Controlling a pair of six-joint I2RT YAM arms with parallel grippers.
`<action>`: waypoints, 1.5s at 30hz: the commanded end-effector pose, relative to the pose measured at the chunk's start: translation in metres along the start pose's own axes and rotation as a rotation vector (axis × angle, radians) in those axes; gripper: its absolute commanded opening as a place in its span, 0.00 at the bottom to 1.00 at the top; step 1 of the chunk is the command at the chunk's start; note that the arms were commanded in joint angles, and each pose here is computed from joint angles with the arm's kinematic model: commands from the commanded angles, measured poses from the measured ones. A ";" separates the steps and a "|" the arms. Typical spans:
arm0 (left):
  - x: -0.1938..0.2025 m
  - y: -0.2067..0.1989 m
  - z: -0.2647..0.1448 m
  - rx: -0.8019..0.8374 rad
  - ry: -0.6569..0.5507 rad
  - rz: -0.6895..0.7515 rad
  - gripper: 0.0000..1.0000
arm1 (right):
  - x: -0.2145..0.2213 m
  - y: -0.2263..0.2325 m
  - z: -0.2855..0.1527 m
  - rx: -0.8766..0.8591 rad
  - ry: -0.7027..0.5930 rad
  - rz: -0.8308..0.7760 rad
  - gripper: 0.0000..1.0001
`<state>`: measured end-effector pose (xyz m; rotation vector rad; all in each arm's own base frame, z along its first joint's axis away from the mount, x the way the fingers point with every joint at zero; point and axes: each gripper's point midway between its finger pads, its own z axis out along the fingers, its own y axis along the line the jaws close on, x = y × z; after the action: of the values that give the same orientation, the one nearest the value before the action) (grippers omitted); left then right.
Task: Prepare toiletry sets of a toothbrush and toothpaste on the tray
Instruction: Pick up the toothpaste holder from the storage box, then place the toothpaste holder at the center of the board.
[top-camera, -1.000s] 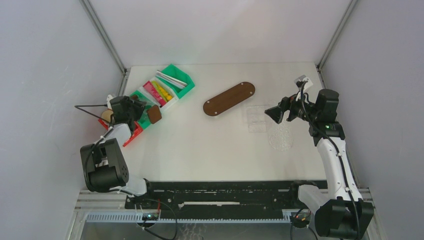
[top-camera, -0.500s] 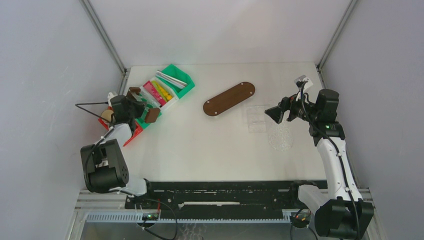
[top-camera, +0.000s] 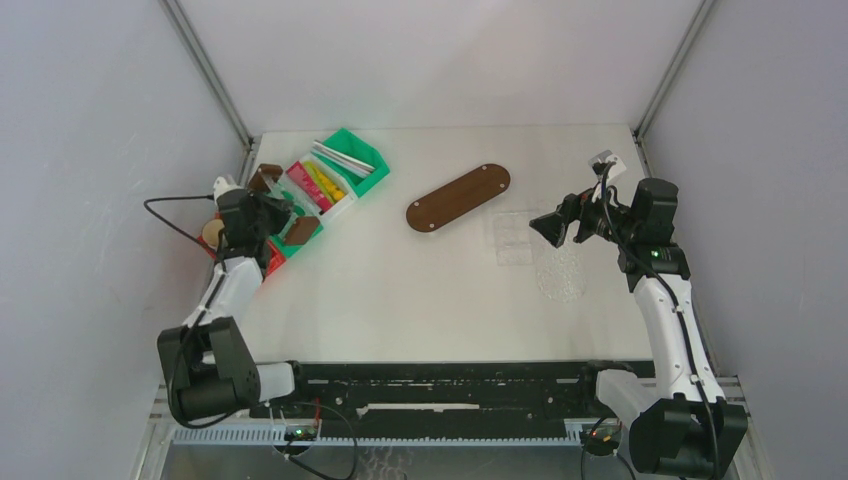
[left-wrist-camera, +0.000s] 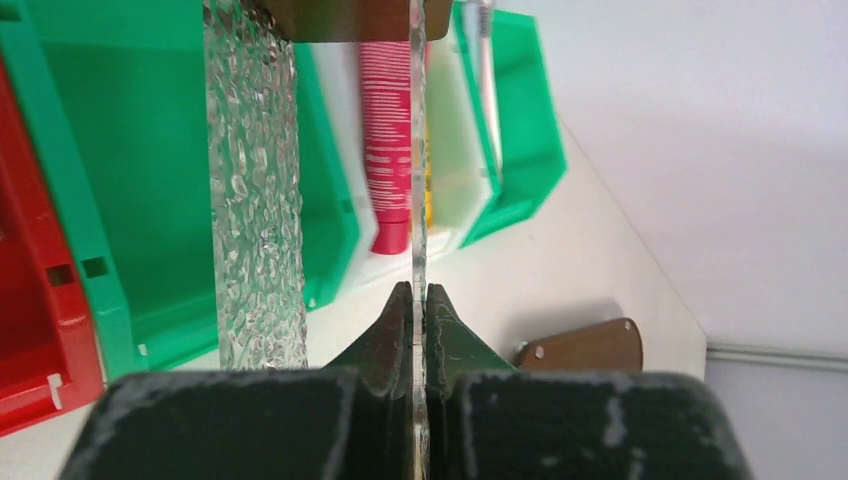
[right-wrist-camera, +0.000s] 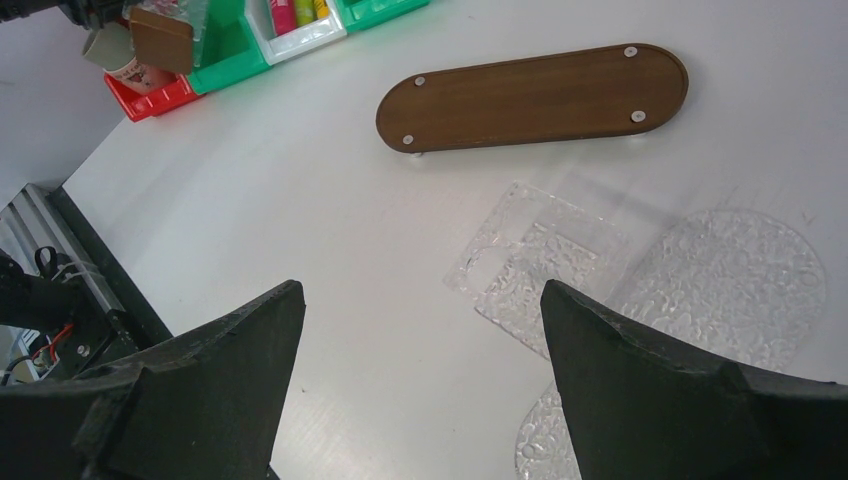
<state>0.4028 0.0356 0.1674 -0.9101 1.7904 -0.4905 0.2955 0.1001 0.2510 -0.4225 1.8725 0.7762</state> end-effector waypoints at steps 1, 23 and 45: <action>-0.022 -0.039 -0.030 0.128 -0.104 0.107 0.00 | -0.013 0.003 -0.003 -0.006 -0.031 -0.049 0.96; 0.065 -0.163 -0.126 0.805 0.051 0.345 0.00 | -0.010 0.018 -0.002 -0.086 -0.020 -0.053 0.96; 0.162 -0.248 -0.157 1.216 0.490 0.351 0.00 | -0.004 0.053 -0.004 -0.300 -0.010 -0.043 0.96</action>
<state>0.3148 -0.2432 0.2375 0.2395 1.7645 -1.3164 0.2665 0.1298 0.2643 -0.5995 1.7818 0.9933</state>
